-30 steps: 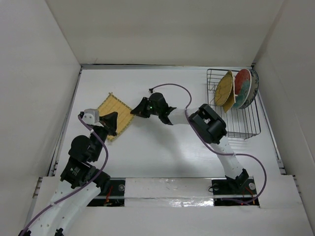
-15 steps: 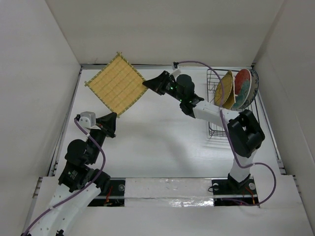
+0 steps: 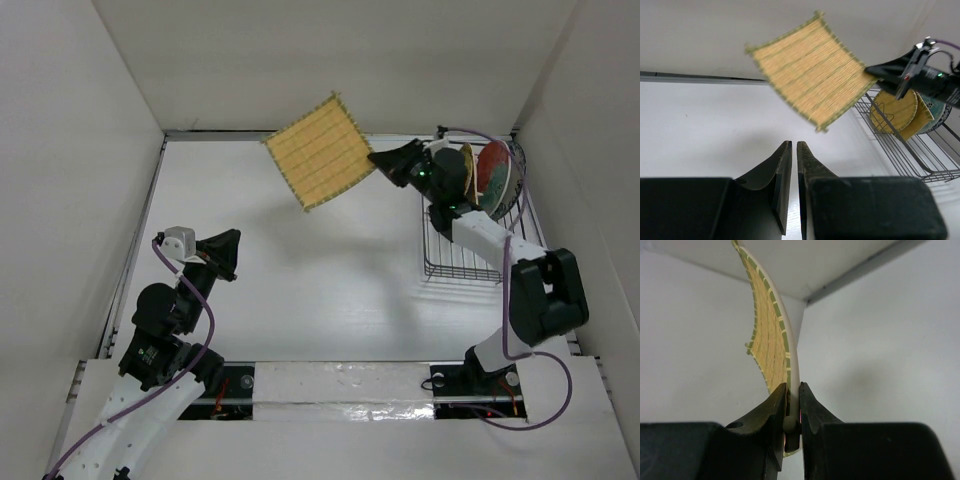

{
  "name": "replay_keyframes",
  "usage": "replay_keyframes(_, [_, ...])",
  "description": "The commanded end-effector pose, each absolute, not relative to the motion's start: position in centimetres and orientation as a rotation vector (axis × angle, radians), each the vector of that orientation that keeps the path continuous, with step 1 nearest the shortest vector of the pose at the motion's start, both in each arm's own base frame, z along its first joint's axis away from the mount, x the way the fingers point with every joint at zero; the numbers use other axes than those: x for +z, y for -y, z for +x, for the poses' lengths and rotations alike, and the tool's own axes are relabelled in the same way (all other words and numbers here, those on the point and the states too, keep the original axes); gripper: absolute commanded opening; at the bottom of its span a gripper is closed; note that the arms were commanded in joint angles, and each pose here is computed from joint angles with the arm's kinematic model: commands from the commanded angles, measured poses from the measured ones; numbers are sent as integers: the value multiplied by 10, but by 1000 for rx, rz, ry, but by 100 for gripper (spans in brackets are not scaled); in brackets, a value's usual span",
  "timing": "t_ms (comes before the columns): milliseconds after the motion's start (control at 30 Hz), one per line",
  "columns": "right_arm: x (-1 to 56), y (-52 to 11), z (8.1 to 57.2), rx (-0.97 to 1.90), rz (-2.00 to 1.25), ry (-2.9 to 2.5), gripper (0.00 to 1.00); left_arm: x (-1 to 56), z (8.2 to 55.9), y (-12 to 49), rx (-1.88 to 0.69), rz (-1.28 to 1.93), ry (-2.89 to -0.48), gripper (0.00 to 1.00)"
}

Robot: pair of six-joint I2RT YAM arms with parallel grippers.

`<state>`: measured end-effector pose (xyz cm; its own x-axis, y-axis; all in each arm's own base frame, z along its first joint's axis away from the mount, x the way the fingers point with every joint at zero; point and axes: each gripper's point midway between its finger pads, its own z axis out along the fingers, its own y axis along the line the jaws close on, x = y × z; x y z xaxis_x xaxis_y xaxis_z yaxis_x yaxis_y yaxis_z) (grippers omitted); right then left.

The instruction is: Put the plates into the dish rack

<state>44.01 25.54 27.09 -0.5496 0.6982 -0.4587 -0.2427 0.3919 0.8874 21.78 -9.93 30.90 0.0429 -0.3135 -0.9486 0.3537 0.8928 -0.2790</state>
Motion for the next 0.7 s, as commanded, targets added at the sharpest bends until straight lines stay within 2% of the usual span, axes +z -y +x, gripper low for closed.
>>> replay_keyframes(0, [375,-216,422,1368,334,-1447,0,333,213,102,-554,37,-1371,7])
replay_keyframes(367, [404,-7,411,666,546,-1358,0,335,209,103,-571,50,-1357,8])
replay_keyframes(667, [417,56,396,353,600,-1352,0,337,206,103,-578,54,-1349,8])
